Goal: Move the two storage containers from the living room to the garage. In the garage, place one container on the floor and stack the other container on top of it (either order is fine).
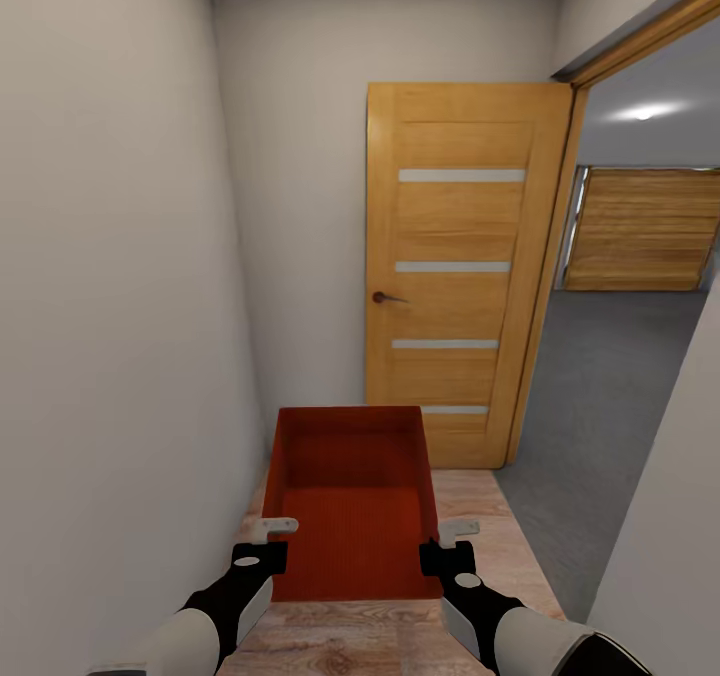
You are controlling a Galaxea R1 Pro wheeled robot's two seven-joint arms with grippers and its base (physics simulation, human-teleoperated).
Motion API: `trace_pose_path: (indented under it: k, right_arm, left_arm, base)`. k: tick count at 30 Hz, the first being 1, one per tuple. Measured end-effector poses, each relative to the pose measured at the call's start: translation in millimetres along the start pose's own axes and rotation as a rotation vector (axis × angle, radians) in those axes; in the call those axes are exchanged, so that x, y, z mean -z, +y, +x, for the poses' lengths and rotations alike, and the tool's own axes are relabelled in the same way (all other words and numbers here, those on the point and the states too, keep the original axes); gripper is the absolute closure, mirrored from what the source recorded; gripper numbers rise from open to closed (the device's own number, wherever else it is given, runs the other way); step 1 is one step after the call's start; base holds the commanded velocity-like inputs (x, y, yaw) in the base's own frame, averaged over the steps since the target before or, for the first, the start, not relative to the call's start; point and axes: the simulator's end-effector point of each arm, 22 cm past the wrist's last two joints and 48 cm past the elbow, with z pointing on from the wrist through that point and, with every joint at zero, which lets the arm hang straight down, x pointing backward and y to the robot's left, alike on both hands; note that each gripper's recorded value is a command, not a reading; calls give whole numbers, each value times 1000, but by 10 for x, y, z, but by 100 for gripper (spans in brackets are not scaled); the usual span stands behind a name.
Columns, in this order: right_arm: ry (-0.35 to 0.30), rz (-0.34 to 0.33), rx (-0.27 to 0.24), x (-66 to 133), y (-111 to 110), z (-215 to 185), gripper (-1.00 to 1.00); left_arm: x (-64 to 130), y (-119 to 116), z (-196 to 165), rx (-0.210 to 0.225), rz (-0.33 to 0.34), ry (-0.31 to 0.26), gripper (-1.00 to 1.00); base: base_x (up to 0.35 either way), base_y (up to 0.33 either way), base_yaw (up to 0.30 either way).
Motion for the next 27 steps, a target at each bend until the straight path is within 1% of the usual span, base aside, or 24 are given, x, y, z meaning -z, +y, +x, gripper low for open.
trace_pose_path:
  k: [27]
  right_arm:
    - [-1, 0, -1, 0, -2, -2, 100]
  left_arm:
    - [0, -2, -5, 0, 0, -1, 100]
  base:
    - [0, 0, -278]
